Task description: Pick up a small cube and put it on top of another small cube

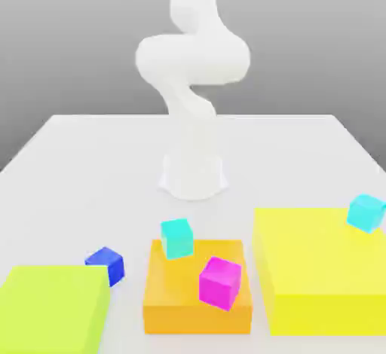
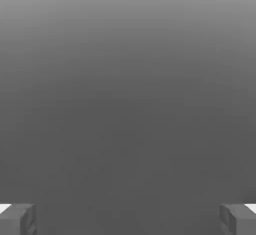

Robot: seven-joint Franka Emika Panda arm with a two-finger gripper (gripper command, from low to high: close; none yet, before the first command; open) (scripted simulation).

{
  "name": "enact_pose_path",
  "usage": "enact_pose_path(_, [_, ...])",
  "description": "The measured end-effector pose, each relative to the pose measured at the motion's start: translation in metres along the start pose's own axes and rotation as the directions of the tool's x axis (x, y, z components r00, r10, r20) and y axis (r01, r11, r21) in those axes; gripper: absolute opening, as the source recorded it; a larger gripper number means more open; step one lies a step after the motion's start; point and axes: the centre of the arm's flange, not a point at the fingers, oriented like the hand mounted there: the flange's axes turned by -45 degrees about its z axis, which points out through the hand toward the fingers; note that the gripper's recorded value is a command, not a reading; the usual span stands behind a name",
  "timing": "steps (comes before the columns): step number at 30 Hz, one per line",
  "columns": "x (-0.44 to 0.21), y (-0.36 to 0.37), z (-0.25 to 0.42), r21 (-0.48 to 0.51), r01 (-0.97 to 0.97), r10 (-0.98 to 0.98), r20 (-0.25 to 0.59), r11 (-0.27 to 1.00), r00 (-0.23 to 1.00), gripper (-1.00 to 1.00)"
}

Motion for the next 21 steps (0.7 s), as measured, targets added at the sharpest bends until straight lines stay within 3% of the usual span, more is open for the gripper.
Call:
enact_pose_path(10, [-0.118, 0.095, 0.222, -0.168, -0.227, 0.271, 0.323, 0.959, 0.907, 0.0])
enact_pose_path(17, [-0.258, 0.147, 0.305, -0.305, -0.351, 0.462, 0.485, 0.885, 0.742, 0.0])
enact_pose_path(21, [-0.331, 0.162, 0.329, -0.37, -0.396, 0.541, 0.536, 0.84, 0.648, 0.0])
